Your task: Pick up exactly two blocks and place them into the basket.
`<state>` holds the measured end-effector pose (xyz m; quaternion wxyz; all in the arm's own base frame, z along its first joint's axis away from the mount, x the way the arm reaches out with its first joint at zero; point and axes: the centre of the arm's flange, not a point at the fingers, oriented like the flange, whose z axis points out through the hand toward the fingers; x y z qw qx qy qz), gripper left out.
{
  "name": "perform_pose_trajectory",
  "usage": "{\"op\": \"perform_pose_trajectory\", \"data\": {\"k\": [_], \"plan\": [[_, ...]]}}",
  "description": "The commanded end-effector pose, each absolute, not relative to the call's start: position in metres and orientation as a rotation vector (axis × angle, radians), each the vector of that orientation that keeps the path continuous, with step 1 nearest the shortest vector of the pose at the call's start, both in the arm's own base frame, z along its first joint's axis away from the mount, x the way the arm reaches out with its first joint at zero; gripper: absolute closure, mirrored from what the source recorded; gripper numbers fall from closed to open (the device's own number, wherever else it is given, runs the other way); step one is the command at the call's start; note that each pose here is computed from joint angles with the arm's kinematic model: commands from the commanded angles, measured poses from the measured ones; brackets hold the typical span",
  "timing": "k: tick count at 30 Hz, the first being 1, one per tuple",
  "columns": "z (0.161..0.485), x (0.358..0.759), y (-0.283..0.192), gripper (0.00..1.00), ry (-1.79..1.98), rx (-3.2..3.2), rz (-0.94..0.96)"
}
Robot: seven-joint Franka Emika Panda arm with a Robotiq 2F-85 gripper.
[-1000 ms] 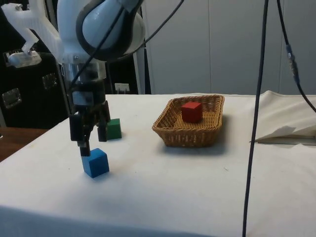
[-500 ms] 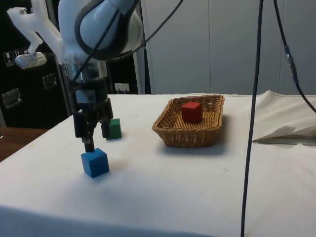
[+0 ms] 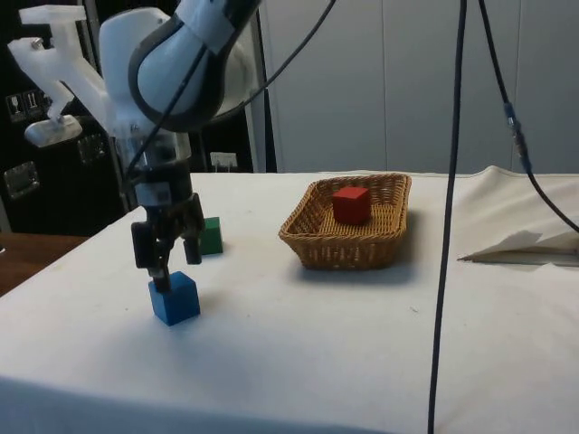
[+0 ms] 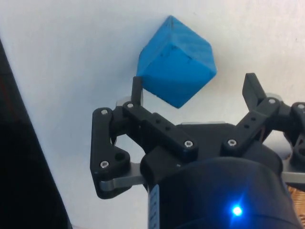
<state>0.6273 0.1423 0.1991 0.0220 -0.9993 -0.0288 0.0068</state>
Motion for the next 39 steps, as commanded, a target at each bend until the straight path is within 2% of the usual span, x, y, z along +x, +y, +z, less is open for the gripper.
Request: {"op": "perform_pose_trajectory", "data": {"k": [1, 39], "plan": [[0.1962, 0.6289, 0.1426, 0.00, -0.079, -3.102, 0.038], [0.1918, 0.6303, 0.1361, 0.00, 0.071, -2.978, 0.053]]}}
